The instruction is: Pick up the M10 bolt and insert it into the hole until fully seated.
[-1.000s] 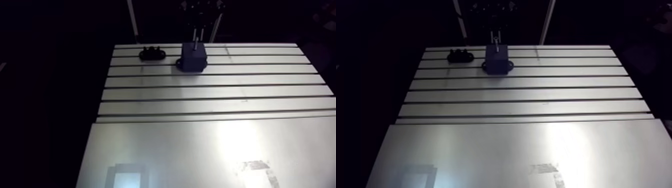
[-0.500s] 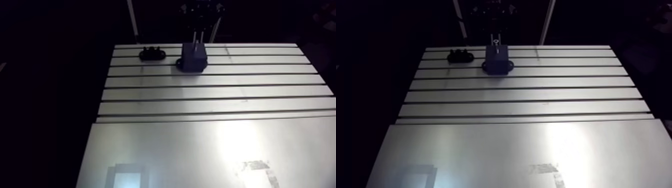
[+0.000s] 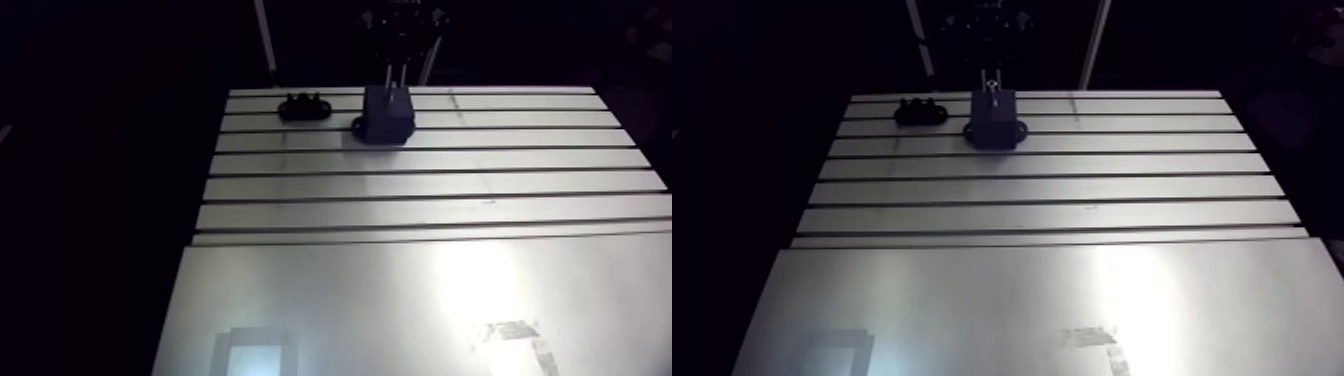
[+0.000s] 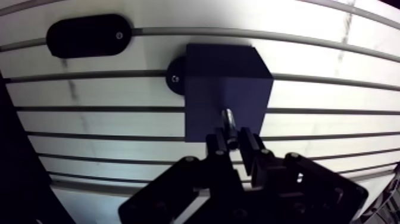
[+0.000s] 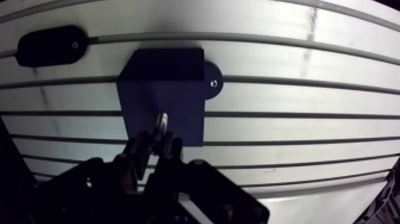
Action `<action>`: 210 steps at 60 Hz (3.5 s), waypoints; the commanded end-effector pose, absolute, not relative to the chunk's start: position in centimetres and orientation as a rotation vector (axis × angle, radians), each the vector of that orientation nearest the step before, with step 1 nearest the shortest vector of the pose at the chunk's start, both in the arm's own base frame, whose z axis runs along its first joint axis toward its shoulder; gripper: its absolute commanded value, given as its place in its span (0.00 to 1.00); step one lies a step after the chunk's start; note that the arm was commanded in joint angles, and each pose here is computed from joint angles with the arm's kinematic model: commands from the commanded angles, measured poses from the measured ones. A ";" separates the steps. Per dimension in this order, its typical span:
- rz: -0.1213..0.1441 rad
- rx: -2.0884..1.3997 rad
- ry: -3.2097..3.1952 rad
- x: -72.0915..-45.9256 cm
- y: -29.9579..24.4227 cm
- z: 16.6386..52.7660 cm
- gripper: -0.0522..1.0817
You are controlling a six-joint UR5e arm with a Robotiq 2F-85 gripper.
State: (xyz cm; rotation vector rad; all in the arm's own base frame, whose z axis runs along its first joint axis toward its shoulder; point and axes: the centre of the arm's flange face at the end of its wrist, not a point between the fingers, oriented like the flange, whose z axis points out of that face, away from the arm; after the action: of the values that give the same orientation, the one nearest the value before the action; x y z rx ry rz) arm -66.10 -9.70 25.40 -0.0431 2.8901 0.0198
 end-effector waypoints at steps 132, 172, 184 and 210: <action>0.021 -0.019 3.111 -56.0 -8.0 47.3 0.05; -0.044 -0.020 3.109 -54.3 -9.1 48.5 0.05; -0.042 -0.022 3.103 -54.2 -9.1 48.4 0.05; -0.046 -0.033 3.092 -53.8 -9.4 47.8 0.05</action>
State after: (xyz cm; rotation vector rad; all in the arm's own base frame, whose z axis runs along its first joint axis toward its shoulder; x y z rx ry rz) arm -53.83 -9.28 47.87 -0.0269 3.0928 -0.0455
